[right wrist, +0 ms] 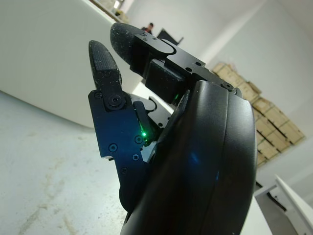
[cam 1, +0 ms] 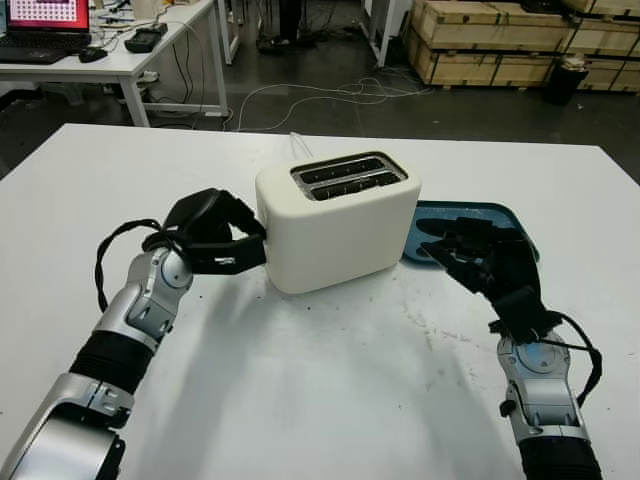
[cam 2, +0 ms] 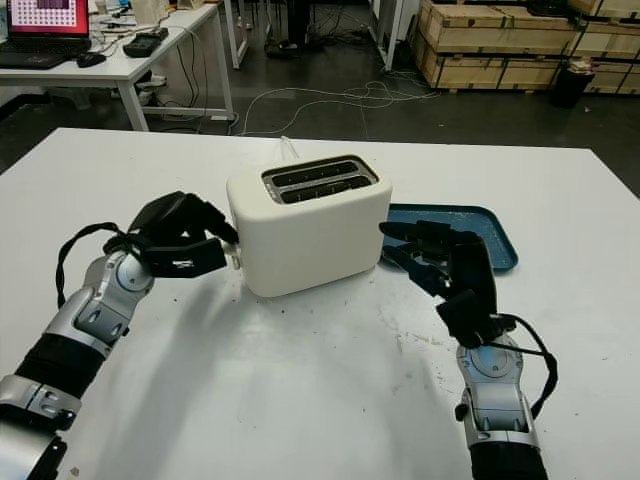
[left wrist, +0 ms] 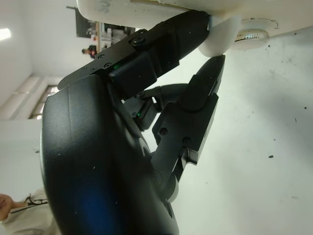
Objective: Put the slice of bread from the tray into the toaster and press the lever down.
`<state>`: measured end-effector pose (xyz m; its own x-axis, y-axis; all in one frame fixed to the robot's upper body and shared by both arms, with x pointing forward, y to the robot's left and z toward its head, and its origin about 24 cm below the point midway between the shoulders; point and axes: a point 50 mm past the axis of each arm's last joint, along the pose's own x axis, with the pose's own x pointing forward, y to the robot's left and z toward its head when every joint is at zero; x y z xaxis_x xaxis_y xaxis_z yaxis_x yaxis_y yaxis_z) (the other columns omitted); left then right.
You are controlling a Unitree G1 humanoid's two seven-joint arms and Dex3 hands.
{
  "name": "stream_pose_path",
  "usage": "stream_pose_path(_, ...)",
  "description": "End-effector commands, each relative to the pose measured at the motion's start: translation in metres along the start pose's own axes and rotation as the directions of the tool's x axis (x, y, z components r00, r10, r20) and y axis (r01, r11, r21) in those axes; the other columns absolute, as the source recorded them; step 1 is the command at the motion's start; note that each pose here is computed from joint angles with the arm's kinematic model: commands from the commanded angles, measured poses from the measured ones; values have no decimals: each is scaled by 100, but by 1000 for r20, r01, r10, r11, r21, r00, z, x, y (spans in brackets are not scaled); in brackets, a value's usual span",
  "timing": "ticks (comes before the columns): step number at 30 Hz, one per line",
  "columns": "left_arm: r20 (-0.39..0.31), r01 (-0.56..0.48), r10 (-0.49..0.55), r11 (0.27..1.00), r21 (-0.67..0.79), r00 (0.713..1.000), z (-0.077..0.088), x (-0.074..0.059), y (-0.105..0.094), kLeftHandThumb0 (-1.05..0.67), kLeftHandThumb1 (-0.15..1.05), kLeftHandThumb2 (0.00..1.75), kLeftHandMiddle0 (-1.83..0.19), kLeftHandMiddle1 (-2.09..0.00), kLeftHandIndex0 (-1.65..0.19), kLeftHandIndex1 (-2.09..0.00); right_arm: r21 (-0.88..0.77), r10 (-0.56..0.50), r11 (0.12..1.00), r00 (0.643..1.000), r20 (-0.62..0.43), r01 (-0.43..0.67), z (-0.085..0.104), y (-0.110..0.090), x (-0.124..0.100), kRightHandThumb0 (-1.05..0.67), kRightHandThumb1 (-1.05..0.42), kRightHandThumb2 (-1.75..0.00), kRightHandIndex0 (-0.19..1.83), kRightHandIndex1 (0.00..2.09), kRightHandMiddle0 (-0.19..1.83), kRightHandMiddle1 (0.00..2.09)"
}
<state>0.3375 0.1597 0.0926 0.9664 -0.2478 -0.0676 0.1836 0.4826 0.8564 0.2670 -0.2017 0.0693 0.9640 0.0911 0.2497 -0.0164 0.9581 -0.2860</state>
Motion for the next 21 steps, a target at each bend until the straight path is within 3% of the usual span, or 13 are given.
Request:
stream_pose_path(1,93,259,-252,963,-74,963,29,-8,-64,-19,92,2,-86,-121,-119,-2,-13,5,1000,1000,7,-5,0,-2,0,-37,-85,0,101,63,114,0)
stream_pose_path(2,71,302,-297,951,-71,952,27,-10,-77,-19,91,2,-83,-127,-119,-2,-14,6,1000,1000,7,-5,1,-2,0,-37,-85,0,102,63,114,0)
stream_pose_path(5,-34,474,-477,878,-60,879,21,-16,-128,-22,87,1,-78,-105,-121,-2,-17,6,1000,1000,9,-5,1,-3,0,-38,-85,0,101,63,113,0)
stream_pose_path(7,-41,497,-502,863,-89,864,22,-21,-139,-21,87,1,-80,-100,-120,-1,-14,3,1000,1000,11,-3,1,-4,0,-37,-85,0,101,63,114,0)
stream_pose_path(15,-61,517,-523,851,-91,850,17,-22,-130,-22,89,1,-76,-100,-117,0,-3,17,1000,1000,13,-17,0,-1,1,-38,-84,0,103,65,114,0)
stream_pose_path(21,-36,504,-506,862,-49,862,19,-22,-114,-23,91,1,-77,-103,-116,0,-7,17,1000,1000,9,-17,0,-1,2,-37,-84,0,102,65,114,0)
